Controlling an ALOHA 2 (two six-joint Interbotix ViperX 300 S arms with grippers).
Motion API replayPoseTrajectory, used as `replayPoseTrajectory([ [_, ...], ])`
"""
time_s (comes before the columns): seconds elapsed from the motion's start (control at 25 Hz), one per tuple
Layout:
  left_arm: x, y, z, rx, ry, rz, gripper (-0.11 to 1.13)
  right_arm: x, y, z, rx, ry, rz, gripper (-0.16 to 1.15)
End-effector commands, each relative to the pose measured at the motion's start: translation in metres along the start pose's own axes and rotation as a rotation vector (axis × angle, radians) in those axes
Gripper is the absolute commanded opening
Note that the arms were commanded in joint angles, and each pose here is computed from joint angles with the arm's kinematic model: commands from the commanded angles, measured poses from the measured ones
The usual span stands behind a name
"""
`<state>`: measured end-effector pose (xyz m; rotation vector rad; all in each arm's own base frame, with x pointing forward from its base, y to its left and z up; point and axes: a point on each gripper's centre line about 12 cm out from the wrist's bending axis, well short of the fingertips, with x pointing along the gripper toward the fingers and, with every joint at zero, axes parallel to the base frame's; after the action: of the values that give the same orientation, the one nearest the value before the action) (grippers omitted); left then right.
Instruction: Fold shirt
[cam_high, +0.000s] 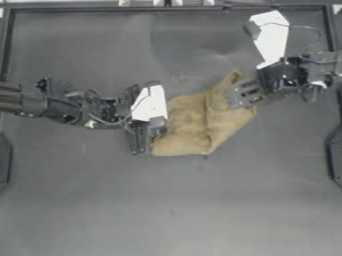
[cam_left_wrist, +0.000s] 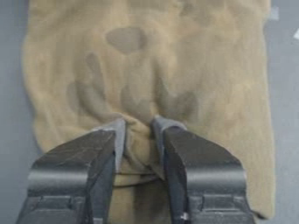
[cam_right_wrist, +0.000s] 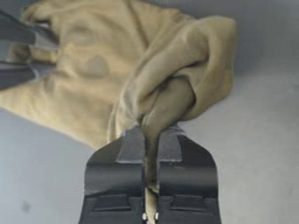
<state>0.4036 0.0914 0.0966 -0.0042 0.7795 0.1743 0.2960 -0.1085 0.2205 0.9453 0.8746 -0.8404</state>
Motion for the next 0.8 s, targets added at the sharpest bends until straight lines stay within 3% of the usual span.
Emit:
replayPoseTrajectory([
  [0.04,0.003,0.0,0.007,0.002,-0.038,0.002,0.7,-0.011,0.016,0.01,-0.009,-0.025,0.027,0.07],
  [0.4,0.011,-0.002,0.021,0.009,-0.076,-0.003,0.7,-0.011,0.039,0.021,-0.051,-0.001,-0.039,0.07],
  [0.8,-0.053,0.022,0.054,-0.009,-0.192,0.051,0.7,-0.006,0.049,0.02,-0.068,0.011,-0.049,0.07],
])
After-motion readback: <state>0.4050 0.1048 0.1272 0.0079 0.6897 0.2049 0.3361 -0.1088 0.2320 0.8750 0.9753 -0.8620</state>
